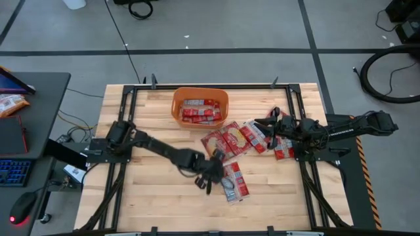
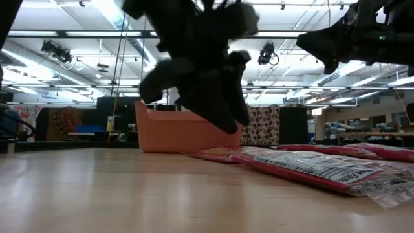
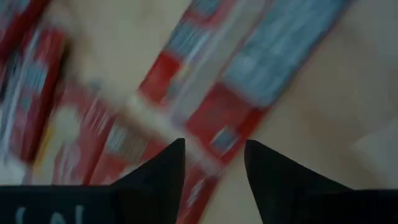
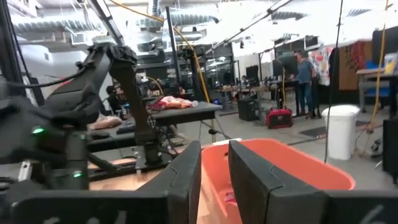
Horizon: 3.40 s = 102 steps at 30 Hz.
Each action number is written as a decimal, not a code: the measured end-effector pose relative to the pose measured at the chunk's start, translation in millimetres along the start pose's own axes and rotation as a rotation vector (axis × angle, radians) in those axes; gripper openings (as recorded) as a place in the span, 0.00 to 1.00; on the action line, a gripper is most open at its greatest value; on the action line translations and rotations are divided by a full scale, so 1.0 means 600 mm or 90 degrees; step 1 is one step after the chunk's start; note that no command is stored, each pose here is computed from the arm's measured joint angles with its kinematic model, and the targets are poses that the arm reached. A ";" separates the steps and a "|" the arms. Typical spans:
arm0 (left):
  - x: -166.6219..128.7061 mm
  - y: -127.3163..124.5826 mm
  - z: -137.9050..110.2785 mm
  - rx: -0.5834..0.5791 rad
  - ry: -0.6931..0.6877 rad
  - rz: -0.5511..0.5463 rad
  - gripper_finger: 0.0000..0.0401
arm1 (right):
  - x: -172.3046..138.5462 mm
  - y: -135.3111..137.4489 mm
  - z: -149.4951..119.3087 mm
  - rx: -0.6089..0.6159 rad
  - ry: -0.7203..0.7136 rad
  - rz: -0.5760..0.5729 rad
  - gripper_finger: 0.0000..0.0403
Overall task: Sort popcorn bags into baskets
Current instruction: Put the red popcorn bag into the orange bin
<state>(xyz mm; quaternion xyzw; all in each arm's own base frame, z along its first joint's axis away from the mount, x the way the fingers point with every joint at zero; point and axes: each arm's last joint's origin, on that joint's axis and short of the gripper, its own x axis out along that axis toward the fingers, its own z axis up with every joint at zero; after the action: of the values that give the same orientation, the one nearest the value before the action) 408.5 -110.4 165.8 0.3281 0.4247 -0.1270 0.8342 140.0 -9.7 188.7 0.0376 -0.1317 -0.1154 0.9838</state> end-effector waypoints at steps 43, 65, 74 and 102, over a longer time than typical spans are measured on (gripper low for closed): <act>-0.104 0.029 0.068 0.111 0.127 0.139 0.01 | 0.004 0.010 -0.014 0.019 0.035 0.026 0.22; -0.199 0.271 -0.146 -0.359 0.366 0.327 0.00 | 0.004 0.010 -0.011 0.005 0.024 0.028 0.22; -0.116 0.306 -0.229 -0.375 0.459 0.202 0.01 | 0.004 0.010 -0.011 -0.005 0.025 0.029 0.22; -0.037 0.109 -0.033 -0.076 0.259 -0.028 0.41 | 0.004 0.010 -0.011 -0.003 0.025 0.028 0.22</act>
<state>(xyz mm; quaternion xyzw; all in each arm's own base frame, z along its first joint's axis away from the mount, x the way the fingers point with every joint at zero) 414.8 -49.8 203.5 0.2875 0.5981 -0.0508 0.7463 145.4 -4.1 183.3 0.0344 -0.1127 -0.0934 0.9886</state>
